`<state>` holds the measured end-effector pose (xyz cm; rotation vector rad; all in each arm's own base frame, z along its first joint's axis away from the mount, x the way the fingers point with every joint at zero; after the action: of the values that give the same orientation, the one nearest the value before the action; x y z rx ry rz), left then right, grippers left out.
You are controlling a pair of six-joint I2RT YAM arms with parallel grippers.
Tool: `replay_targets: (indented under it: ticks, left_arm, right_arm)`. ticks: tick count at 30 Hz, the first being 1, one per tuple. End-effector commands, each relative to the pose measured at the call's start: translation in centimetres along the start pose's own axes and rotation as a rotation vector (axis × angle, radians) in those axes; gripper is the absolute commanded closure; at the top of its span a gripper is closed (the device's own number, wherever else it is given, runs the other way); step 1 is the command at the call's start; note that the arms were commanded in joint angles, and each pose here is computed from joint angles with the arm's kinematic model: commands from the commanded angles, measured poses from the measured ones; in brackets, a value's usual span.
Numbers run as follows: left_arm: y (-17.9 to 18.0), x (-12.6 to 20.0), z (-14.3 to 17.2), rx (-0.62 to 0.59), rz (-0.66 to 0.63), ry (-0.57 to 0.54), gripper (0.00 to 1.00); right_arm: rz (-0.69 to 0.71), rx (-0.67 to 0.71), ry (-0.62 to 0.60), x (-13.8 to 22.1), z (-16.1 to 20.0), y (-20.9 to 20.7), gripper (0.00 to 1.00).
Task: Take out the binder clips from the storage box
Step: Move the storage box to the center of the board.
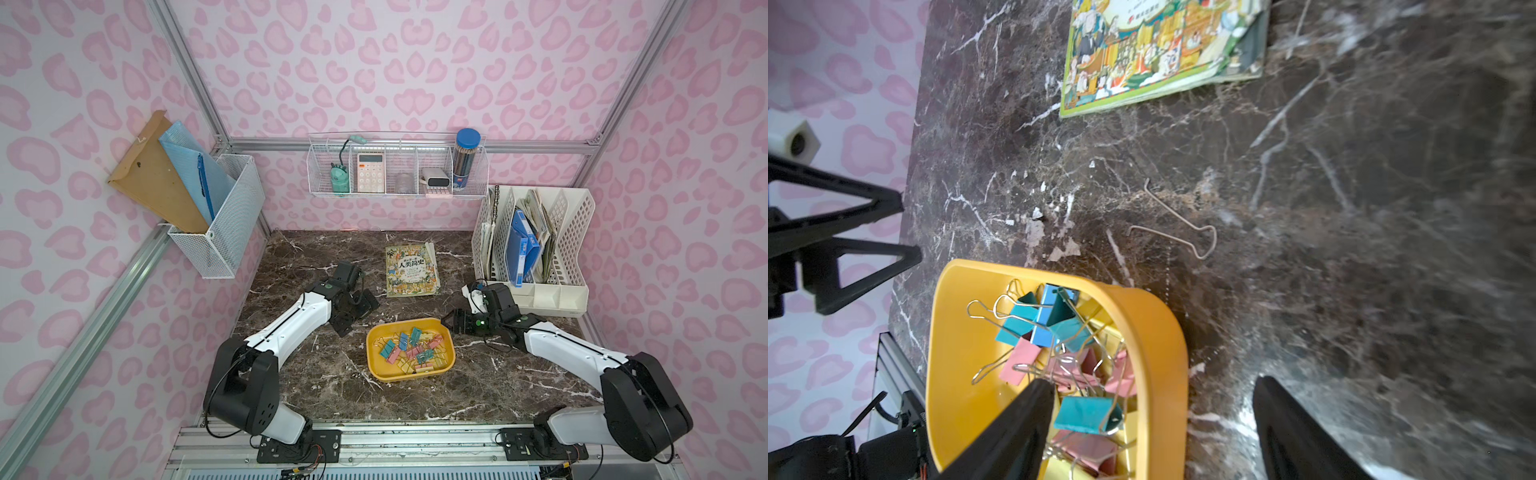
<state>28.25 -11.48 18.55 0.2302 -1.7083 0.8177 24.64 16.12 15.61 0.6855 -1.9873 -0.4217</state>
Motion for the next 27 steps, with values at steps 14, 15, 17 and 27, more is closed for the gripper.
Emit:
replay_targets:
  ticks: [14,15,17,27]
  left_arm:
    - [0.1,0.4,4.8,-0.112,0.246,0.217,0.01]
    - [-0.2,0.3,4.4,-0.115,0.256,0.211,0.01]
    - [-1.0,0.1,3.5,-0.116,0.257,0.206,0.01]
    - [-1.1,-1.7,-0.2,-0.072,0.208,0.18,0.01]
  right_arm:
    - [-0.153,0.021,0.129,-0.4,4.1,3.3,0.23]
    - [-0.152,0.022,0.129,-0.6,3.9,3.5,0.23]
    - [-0.144,0.016,0.122,-1.0,3.6,4.1,0.23]
    - [-0.153,-0.019,0.08,-3.2,1.2,5.2,0.22]
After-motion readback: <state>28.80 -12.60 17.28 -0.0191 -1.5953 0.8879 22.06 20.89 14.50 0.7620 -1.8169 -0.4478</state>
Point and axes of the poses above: each gripper's point midway between its finger pads, its own x axis back along the fingers, its own y axis along the line the jaws close on, z = x × y, the point moved 9 cm from there along x, back along the fingers, and after that the axes turned 3 degrees about x, right-handed, at the moved point
